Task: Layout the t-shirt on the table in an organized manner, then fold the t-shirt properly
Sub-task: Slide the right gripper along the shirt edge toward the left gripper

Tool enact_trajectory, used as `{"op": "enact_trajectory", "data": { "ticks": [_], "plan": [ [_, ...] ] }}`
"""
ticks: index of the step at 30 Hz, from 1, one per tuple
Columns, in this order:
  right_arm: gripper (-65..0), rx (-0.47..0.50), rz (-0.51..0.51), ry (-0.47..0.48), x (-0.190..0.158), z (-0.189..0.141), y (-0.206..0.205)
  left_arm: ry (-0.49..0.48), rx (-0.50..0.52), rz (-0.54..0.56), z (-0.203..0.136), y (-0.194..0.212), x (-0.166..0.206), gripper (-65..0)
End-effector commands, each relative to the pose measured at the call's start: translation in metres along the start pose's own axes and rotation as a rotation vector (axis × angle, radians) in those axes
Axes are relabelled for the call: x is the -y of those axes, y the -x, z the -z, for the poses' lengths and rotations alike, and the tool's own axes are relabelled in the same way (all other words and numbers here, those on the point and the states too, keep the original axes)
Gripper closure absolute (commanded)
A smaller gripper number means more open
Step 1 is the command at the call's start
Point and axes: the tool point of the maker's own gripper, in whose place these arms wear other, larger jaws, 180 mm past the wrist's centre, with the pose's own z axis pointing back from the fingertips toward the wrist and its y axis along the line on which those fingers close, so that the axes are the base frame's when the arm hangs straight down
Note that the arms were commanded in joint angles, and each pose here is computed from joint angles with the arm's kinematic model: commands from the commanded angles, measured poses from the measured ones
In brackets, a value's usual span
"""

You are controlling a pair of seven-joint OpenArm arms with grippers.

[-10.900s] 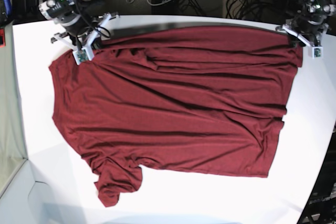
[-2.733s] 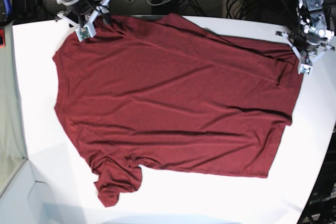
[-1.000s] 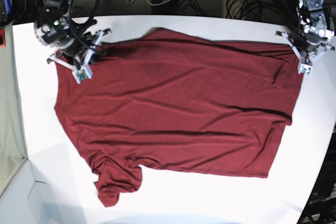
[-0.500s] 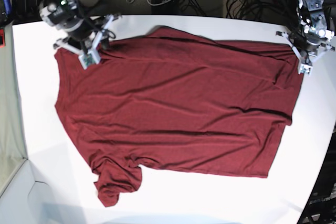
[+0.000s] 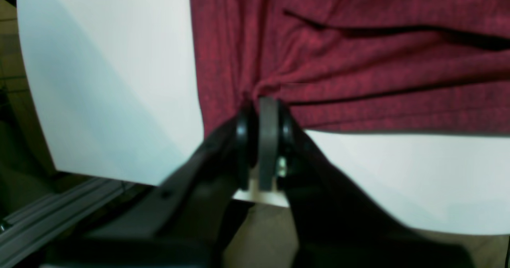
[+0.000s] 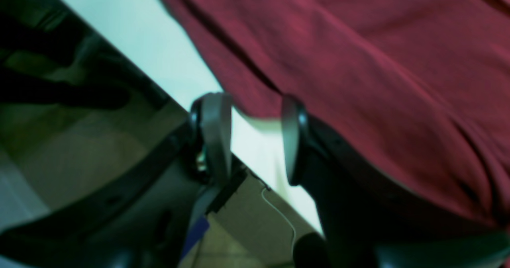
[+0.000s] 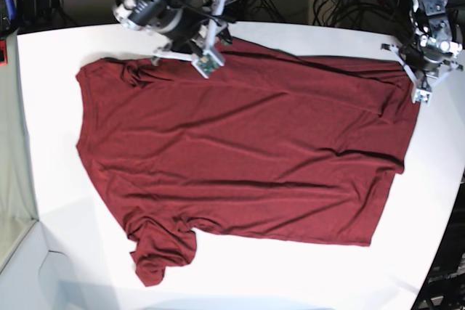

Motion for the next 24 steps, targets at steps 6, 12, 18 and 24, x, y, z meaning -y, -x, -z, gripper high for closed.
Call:
{"op": "enact_trajectory", "data": {
  "ticks": [6,12,18,24],
  "plan": [
    [-38.9,0.021,0.005,-0.010,0.002,0.007,-0.008,-0.013,0.018,0.010,-0.003,-0.005,-0.007,-0.1],
    [-42.5,0.048,0.011,-0.013,0.002,0.008,-0.010,-0.010,0.017,0.006,-0.002,-0.005,-0.006,-0.1],
    [-42.4,0.032,0.055,-0.060,-0.008,0.023,0.007,-0.010,0.017,0.006,-0.002,-0.005,-0.006,-0.1],
    [-41.9,0.036,0.073,-0.080,-0.013,0.030,0.013,-0.010,0.017,0.006,-0.002,-0.005,-0.006,-0.1]
  ]
}}
